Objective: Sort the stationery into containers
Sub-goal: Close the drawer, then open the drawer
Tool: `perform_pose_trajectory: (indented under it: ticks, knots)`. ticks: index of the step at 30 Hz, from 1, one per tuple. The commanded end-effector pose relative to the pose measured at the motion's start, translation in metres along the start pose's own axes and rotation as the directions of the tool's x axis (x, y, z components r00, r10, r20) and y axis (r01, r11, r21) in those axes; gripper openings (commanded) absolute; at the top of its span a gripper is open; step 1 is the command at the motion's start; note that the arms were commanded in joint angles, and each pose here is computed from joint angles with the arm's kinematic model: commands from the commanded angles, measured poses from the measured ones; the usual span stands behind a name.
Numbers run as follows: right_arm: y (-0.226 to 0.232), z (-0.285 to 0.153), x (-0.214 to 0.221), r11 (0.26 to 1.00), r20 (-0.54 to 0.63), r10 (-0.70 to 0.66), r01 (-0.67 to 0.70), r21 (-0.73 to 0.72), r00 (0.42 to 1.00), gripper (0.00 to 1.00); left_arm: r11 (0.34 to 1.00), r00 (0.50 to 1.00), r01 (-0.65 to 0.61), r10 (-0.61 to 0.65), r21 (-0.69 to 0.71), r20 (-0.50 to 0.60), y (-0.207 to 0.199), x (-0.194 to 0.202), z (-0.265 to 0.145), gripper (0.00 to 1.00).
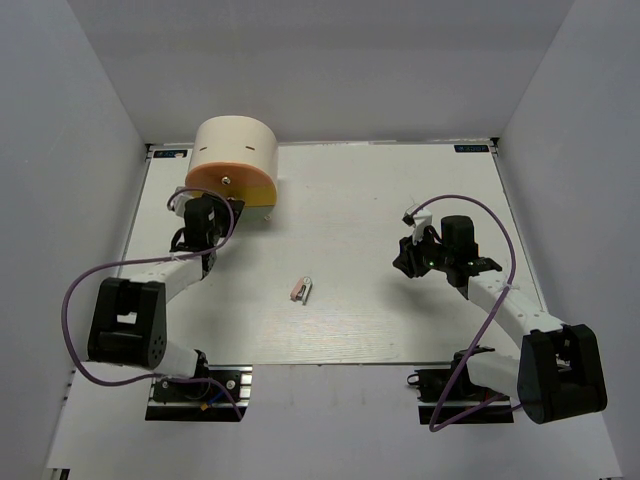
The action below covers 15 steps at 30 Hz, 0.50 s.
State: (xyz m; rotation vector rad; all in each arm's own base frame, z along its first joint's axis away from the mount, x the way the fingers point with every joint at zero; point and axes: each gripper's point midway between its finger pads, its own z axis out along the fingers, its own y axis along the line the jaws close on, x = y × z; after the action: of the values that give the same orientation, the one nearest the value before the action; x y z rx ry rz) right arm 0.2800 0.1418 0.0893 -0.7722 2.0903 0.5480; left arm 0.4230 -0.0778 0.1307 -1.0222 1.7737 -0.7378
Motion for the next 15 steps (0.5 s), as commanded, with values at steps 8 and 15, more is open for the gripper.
perform_pose_trajectory:
  ticks: [8,15]
  knots:
    - [-0.001,0.002,0.002,1.0,0.001,-0.016,0.016,0.001,1.0,0.38,0.999,1.0,-0.008,0.008,-0.045,-0.012,0.037,0.013,-0.022,0.59]
    - [-0.004,0.001,0.004,1.0,-0.007,-0.018,0.018,0.015,1.0,0.38,0.998,0.999,0.053,-0.053,-0.029,0.004,0.043,0.008,-0.007,0.54]
